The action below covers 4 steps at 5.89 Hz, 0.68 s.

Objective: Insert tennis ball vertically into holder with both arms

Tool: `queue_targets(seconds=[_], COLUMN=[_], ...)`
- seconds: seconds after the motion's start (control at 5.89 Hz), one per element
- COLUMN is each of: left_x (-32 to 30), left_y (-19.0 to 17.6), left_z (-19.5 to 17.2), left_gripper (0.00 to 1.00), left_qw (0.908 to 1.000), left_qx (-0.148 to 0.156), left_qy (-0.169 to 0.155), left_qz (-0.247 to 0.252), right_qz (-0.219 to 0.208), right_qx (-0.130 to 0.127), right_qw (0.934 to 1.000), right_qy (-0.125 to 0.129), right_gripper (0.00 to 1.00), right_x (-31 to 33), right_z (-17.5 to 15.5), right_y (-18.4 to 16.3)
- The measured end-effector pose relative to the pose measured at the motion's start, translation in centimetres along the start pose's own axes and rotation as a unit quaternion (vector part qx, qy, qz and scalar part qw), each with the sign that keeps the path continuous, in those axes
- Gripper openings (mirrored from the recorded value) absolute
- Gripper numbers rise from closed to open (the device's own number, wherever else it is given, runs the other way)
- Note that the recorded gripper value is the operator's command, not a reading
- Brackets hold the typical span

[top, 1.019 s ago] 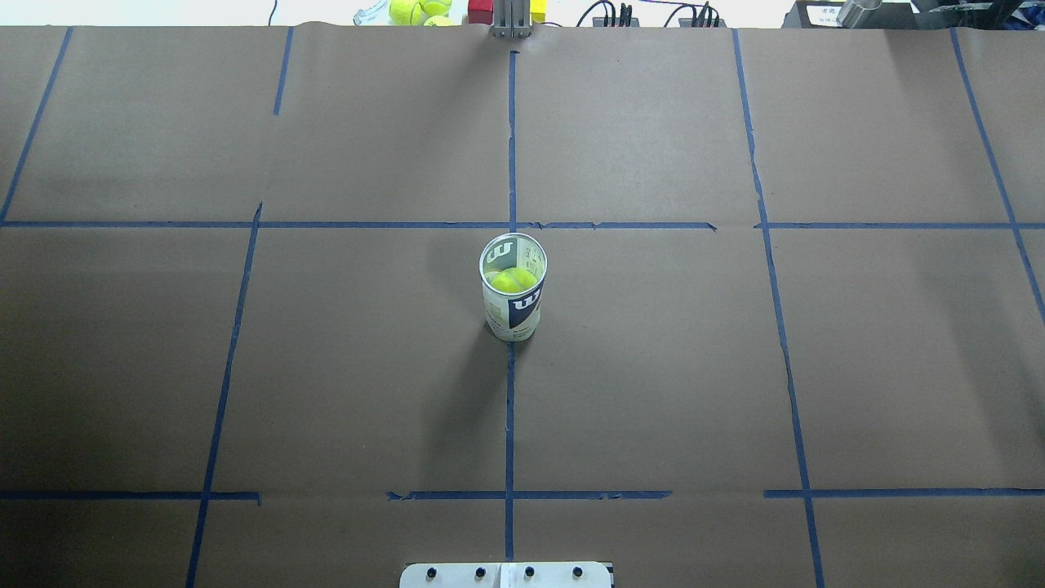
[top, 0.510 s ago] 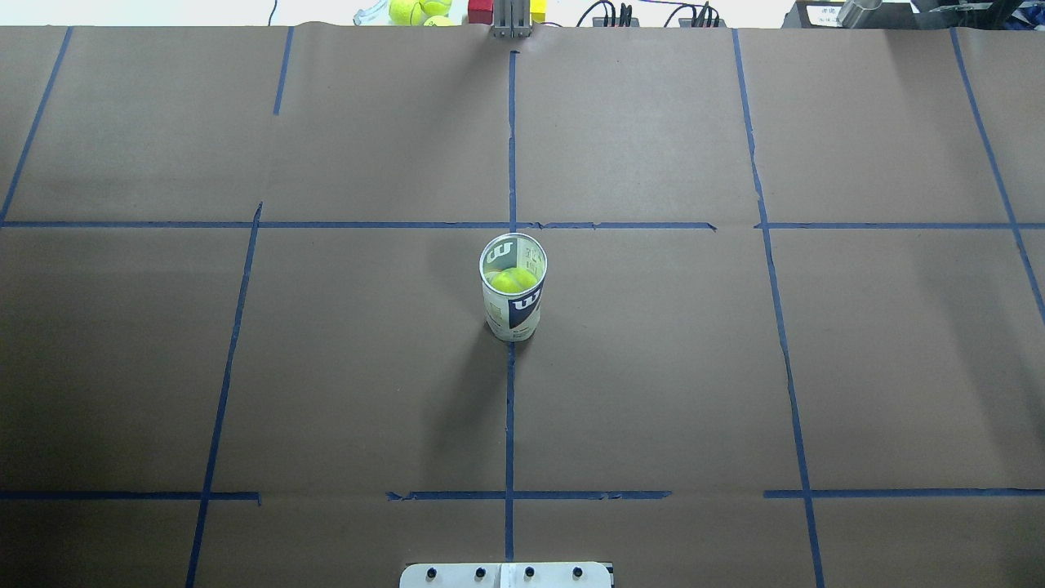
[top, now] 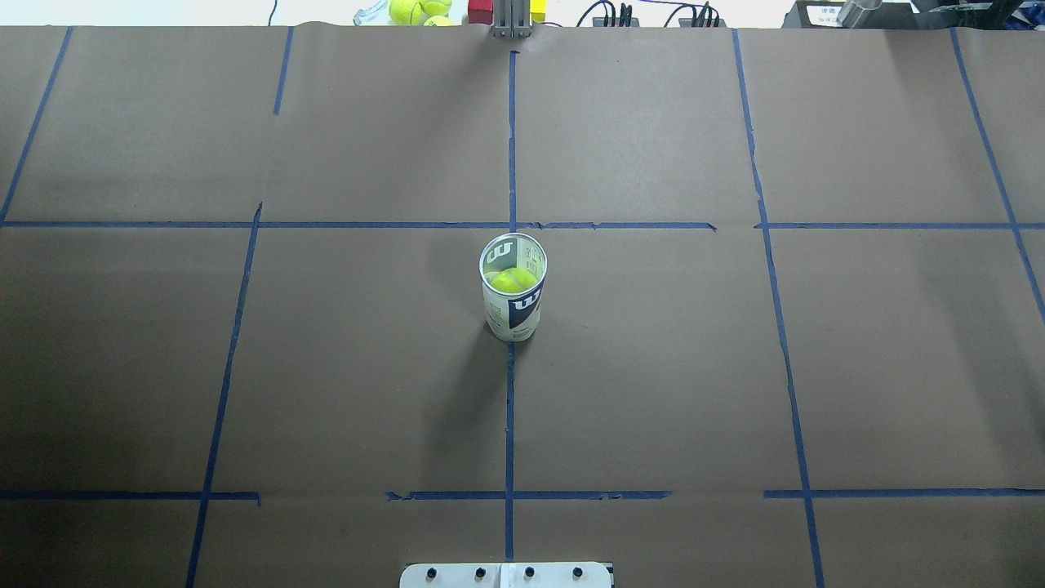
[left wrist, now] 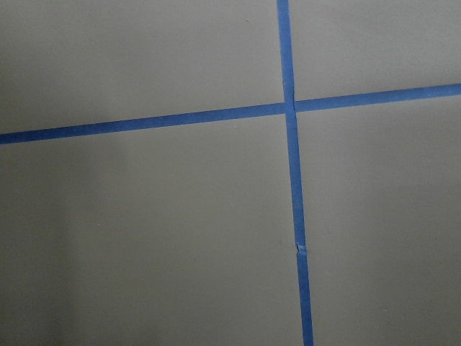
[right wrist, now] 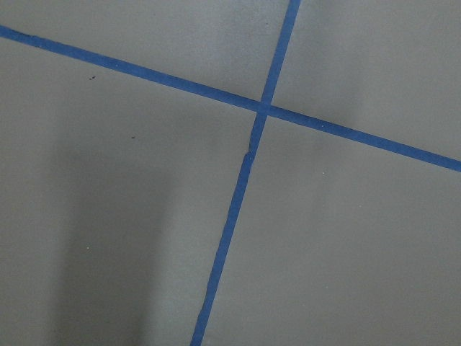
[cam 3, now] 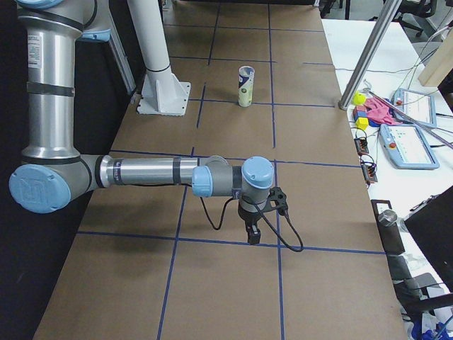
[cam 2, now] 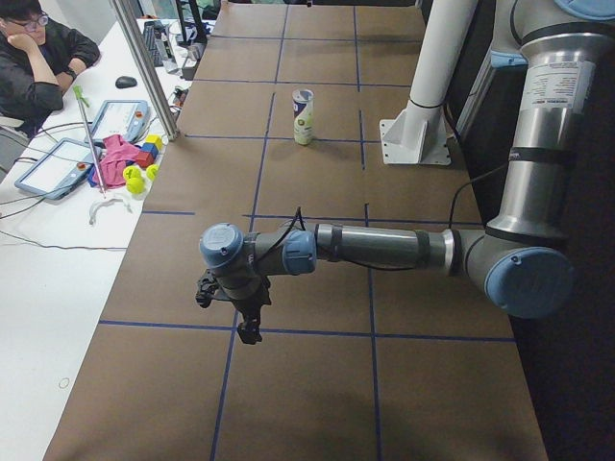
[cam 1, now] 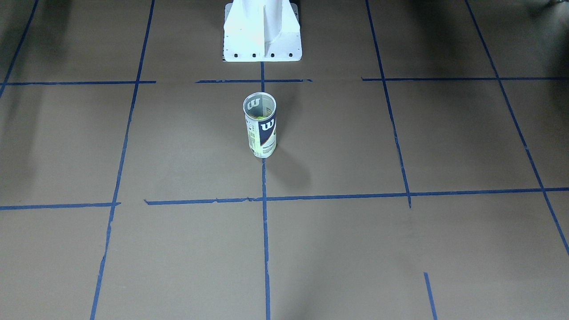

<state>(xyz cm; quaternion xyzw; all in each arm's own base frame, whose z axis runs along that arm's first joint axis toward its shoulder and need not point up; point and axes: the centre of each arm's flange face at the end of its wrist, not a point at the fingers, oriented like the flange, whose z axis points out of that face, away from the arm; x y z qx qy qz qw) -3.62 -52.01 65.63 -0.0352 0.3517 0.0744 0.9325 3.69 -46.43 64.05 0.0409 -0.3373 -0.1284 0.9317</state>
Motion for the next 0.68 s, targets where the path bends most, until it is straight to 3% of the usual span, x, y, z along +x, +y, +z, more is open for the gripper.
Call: queue_targets(seconds=[0.68], left_x=[-0.06], left_y=[0.27], left_z=[0.17], left_gripper=[1.00], left_qw=[1.0000], left_qx=[-0.001], left_qy=[0.000], left_qz=[-0.001], right_qz=[-0.001], right_qx=[0.001], right_qw=[1.0000], right_qy=[-0.001], right_gripper=[1.00], right_x=[-0.10], right_z=[-0.09], right_y=[-0.04])
